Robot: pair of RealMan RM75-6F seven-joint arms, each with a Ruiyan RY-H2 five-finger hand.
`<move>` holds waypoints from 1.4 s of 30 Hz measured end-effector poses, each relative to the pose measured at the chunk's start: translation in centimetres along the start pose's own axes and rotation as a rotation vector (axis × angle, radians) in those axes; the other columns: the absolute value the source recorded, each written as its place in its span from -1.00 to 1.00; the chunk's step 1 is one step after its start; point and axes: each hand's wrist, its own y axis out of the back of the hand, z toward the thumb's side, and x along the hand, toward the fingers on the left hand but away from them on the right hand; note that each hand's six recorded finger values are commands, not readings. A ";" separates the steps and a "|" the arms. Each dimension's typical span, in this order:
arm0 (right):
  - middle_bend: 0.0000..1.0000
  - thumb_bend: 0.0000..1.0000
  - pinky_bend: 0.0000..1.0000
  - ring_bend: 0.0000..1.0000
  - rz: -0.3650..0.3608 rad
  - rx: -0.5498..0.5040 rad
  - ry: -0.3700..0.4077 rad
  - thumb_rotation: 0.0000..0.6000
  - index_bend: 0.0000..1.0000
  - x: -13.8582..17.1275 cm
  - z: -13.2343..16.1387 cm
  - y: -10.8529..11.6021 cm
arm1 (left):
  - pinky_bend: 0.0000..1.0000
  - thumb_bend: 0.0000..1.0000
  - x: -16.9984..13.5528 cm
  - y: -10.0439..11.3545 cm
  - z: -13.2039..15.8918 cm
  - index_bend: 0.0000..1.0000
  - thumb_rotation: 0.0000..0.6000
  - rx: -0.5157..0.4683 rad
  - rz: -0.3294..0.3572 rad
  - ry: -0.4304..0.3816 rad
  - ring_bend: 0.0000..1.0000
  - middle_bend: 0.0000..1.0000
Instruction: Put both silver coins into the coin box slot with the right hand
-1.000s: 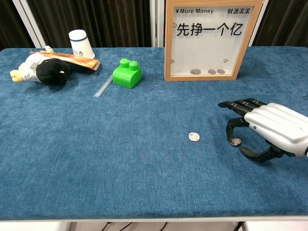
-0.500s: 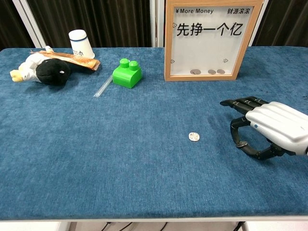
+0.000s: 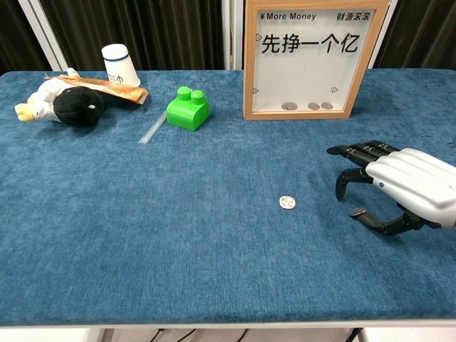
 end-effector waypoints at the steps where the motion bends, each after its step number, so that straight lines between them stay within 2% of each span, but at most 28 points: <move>1: -0.99 -0.25 -1.00 -1.00 -0.003 -0.001 0.002 1.00 -0.27 0.0 0.0 0.1 | -1.00 -0.83 0.0 0.0 0.0 -0.87 1.00 0.000 0.000 0.000 -1.00 -0.98; 4: -0.99 -0.25 -1.00 -1.00 -0.011 -0.004 0.008 1.00 -0.26 0.0 0.1 0.2 | -1.00 -0.83 0.0 0.0 0.0 -0.87 1.00 0.002 -0.001 0.000 -1.00 -0.98; 14: -0.98 -0.25 -1.00 -1.00 -0.012 0.002 0.000 1.00 0.12 0.1 -0.2 0.1 | -1.00 -0.83 0.0 -0.1 0.1 -0.87 1.00 0.002 -0.006 0.001 -1.00 -0.98; 23: -0.98 -0.24 -1.00 -1.00 -0.019 -0.001 -0.003 1.00 0.26 0.0 -0.2 0.2 | -1.00 -0.83 -0.1 -0.1 0.1 -0.87 1.00 -0.001 -0.006 0.001 -1.00 -0.98; 28: -0.97 -0.24 -1.00 -1.00 -0.058 -0.012 -0.011 1.00 0.32 0.0 -0.5 1.2 | -1.00 -0.83 -0.2 -0.1 0.1 -0.87 1.00 -0.003 -0.007 0.003 -1.00 -0.98; 32: -0.97 -0.24 -1.00 -1.00 -0.131 -0.032 -0.023 1.00 0.35 0.2 -1.1 3.7 | -1.00 -0.83 -0.2 -0.1 0.1 -0.87 1.00 -0.006 -0.006 0.001 -1.00 -0.98; 35: -0.96 -0.24 -1.00 -1.00 -0.211 -0.052 -0.033 1.00 0.37 0.6 -1.6 6.7 | -1.00 -0.83 -0.1 0.0 0.2 -0.87 1.00 -0.008 -0.001 -0.004 -1.00 -0.98; 42: -0.93 -0.23 -1.00 -1.00 -0.462 -0.072 -0.051 1.00 0.42 0.1 -2.6 16.4 | -1.00 -0.83 -0.1 0.2 0.4 -0.87 1.00 -0.011 0.004 -0.014 -1.00 -0.98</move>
